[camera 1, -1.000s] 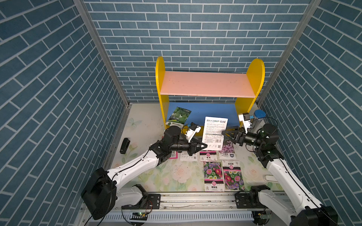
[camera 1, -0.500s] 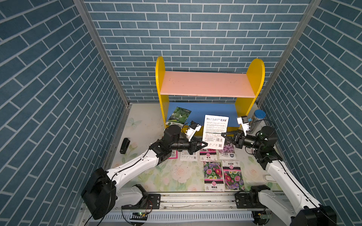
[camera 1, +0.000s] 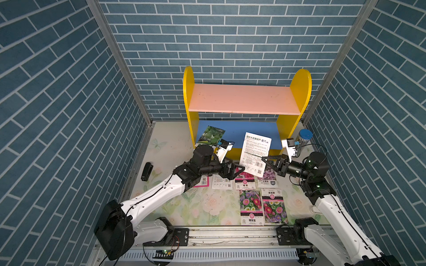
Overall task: Take the seed bag off the shelf
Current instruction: Pick up the seed packet from the shelf, then place the seed packet at the center of the board.
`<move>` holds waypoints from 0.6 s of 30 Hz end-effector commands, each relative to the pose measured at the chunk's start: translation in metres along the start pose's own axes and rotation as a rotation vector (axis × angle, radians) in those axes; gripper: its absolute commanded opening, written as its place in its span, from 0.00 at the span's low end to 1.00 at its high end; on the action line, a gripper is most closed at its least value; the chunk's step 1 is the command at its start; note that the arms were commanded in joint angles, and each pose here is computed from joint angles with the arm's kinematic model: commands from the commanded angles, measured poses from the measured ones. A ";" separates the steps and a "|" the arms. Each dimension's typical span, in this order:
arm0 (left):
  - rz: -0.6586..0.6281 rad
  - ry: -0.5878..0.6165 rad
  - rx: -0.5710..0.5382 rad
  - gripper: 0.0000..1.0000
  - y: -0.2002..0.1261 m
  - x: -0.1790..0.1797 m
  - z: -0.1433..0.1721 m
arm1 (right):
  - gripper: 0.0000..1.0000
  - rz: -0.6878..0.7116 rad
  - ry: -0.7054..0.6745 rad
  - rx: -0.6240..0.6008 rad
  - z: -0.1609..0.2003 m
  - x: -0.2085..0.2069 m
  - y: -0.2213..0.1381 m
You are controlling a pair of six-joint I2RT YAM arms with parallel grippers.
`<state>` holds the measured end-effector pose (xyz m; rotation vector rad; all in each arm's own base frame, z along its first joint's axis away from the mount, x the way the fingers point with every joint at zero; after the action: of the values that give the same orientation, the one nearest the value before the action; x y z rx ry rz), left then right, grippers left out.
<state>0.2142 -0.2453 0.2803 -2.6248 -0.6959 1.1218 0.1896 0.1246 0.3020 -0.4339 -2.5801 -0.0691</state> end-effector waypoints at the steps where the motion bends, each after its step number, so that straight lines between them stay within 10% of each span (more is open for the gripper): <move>1: -0.144 0.015 -0.038 1.00 -0.023 0.004 -0.004 | 0.00 0.073 0.076 0.019 0.017 -0.003 0.002; 18: -0.299 0.006 0.008 1.00 -0.105 -0.011 0.023 | 0.00 0.095 0.249 0.184 0.112 0.012 0.044</move>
<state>0.1616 -0.1711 0.3071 -2.4511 -0.9894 1.0286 0.1365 0.1778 0.2068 -0.3947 -2.2927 0.1958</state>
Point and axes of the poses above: each gripper's point midway between its finger pads, its own y axis out along the fingers, its own x axis along the line the jaws close on, z = x × y, the point moved 8 cm from there along -y, back along the fingers, and after that the axes turned 9 degrees about -y, right-handed, at the moved point
